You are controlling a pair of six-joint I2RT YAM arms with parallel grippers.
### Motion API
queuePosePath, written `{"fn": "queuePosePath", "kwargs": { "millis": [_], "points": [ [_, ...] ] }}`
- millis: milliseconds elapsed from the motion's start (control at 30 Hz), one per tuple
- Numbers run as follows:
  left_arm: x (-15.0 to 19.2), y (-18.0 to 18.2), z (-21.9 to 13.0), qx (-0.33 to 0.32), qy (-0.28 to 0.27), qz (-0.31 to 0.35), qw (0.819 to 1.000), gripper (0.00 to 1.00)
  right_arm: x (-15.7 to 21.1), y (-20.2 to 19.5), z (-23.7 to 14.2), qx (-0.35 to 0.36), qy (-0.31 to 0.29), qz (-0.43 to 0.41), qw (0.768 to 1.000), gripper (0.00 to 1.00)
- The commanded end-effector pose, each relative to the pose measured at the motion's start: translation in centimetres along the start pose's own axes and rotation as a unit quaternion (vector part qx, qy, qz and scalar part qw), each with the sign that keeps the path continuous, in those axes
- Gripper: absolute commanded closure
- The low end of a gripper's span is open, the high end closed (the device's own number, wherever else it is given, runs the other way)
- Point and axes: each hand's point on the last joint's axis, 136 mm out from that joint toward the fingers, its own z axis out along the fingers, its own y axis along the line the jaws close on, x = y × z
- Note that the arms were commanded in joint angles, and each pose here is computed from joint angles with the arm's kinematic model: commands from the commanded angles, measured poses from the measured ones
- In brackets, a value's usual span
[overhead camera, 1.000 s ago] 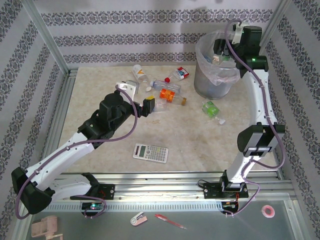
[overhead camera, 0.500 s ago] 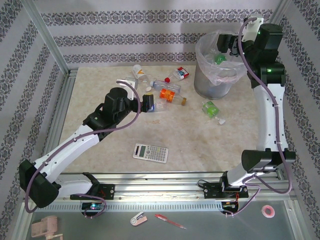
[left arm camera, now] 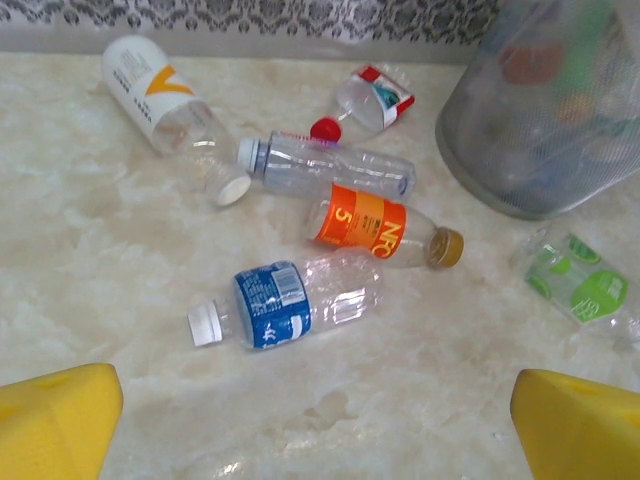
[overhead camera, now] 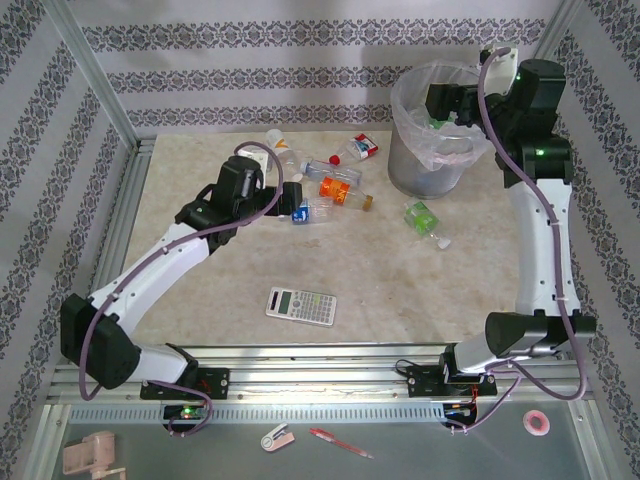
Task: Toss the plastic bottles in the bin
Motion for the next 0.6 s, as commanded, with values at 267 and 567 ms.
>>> {"fn": "queuePosePath", "kwargs": {
  "millis": [267,567],
  "points": [
    [3.2,0.7,3.5,0.073,0.122,0.079,0.987,0.0,0.1,1.8,-1.9,-0.031,-0.005,-0.011,0.999,0.02],
    [3.7,3.2,7.3,0.078,0.175,0.134,0.972,0.0,0.7,2.6,-2.3,-0.045,0.001,-0.008,0.999,0.02]
  ]
}}
